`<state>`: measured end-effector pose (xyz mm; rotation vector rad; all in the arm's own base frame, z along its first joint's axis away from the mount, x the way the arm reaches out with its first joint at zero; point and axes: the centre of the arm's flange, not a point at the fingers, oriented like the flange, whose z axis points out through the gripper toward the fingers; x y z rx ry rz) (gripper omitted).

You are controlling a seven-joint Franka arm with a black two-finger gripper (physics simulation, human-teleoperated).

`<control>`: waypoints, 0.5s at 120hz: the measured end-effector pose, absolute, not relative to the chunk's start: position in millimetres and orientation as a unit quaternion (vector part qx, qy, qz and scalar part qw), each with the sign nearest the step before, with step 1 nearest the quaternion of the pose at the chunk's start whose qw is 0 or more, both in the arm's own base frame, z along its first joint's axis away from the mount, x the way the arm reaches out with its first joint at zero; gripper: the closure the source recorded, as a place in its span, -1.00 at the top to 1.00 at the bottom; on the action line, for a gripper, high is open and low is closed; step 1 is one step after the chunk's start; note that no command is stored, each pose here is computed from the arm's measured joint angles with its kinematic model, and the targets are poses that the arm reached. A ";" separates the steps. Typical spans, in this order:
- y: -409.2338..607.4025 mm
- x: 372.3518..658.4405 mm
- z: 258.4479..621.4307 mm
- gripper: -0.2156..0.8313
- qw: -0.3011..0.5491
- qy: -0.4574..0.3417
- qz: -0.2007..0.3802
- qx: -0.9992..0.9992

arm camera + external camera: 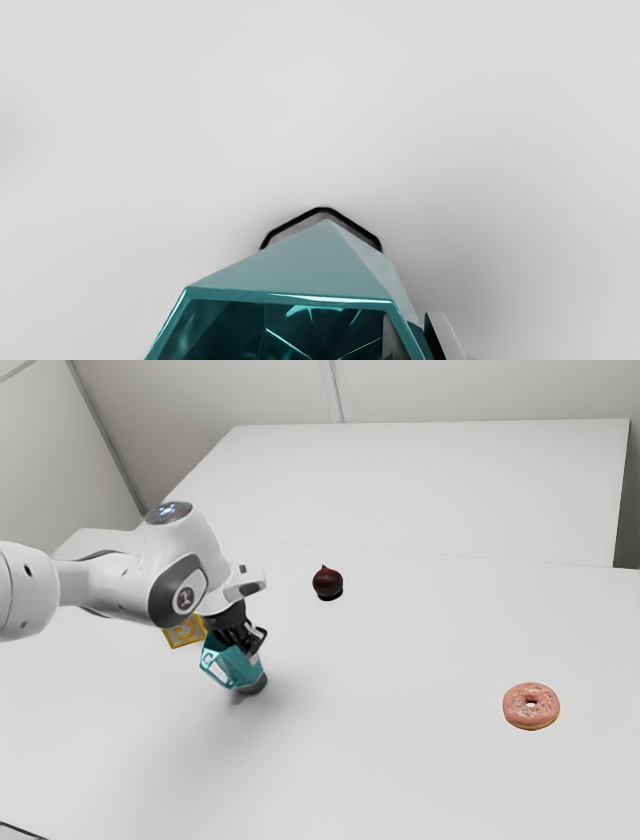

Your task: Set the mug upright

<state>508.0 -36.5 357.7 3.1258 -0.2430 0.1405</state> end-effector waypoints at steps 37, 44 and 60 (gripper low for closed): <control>-36.6 508.9 345.8 -0.90 0.003 -0.060 0.035 0.998; -36.6 509.2 343.5 -0.90 0.004 -0.058 0.033 0.998; -36.7 509.6 340.5 -0.90 0.004 -0.053 0.030 0.998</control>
